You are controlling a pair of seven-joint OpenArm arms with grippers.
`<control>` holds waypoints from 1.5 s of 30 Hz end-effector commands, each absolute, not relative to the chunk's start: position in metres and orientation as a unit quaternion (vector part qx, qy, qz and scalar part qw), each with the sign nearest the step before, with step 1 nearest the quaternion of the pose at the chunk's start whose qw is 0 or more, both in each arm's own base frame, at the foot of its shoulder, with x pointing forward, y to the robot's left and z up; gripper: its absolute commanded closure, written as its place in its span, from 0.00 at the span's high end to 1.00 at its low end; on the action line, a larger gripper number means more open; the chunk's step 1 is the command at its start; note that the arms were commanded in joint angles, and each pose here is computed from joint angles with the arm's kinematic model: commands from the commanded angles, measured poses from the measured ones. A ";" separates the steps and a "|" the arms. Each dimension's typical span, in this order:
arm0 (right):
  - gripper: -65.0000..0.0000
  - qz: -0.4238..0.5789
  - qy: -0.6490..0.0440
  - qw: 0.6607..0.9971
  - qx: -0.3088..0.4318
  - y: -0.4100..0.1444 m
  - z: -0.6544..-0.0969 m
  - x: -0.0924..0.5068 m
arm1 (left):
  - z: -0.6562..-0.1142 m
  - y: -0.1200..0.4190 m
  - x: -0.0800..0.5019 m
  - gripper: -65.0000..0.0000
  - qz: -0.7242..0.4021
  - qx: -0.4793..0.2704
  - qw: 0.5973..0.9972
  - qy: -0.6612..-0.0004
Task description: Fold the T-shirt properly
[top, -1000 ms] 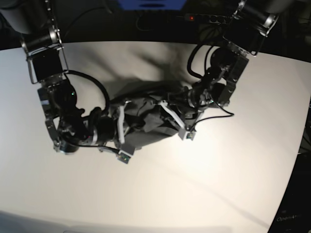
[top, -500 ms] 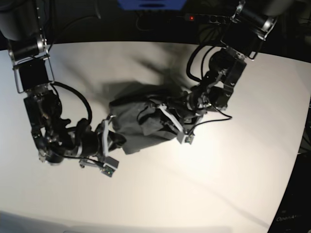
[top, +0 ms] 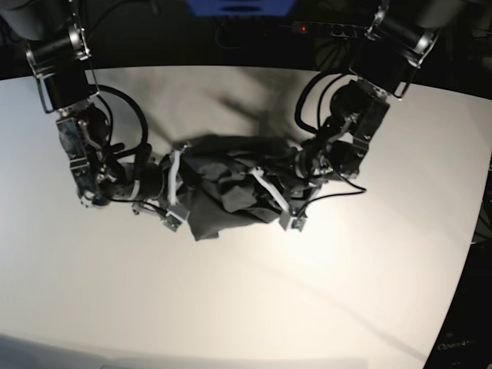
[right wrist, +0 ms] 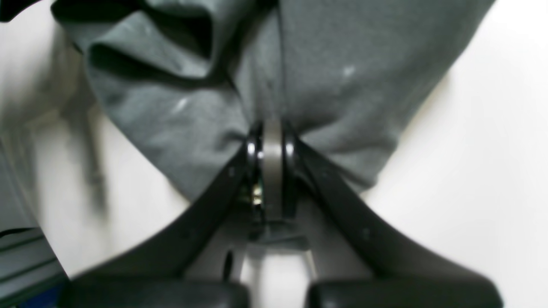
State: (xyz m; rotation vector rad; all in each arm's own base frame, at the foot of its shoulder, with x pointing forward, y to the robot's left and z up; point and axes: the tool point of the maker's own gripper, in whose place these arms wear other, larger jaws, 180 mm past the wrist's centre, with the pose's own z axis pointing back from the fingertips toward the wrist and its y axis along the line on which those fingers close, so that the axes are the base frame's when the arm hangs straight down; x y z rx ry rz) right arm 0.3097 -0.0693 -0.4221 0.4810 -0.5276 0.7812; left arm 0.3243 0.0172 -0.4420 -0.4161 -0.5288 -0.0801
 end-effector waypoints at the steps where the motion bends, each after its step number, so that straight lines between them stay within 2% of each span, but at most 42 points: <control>1: 0.00 0.381 -0.236 0.870 0.203 -0.084 -0.427 0.312 | -0.463 0.052 0.317 0.03 -0.040 -0.125 0.964 -0.230; 10: 0.00 0.381 -0.209 0.883 0.175 -0.103 -0.444 0.305 | -0.461 0.033 0.319 0.03 -0.138 -0.077 0.955 -0.253; 21: 0.00 0.371 -0.189 0.893 0.167 -0.123 -0.456 0.287 | -0.457 0.065 0.360 0.03 -0.138 -0.024 0.953 -0.267; 27: 0.00 0.362 -0.174 0.901 0.167 -0.133 -0.465 0.270 | -0.437 0.046 0.380 0.03 -0.199 -0.060 0.931 -0.301; 33: 0.00 0.360 -0.170 0.903 0.165 -0.137 -0.467 0.269 | -0.401 0.030 0.385 0.03 -0.228 -0.073 0.916 -0.321; 36: 0.00 0.362 -0.175 0.901 0.165 -0.134 -0.465 0.272 | -0.369 0.028 0.388 0.03 -0.245 -0.079 0.899 -0.353; 41: 0.00 0.362 -0.176 0.900 0.167 -0.132 -0.464 0.273 | -0.316 0.009 0.372 0.03 -0.281 -0.099 0.870 -0.392; 45: 0.00 0.362 -0.179 0.899 0.172 -0.125 -0.463 0.274 | -0.294 -0.015 0.343 0.03 -0.298 -0.143 0.853 -0.403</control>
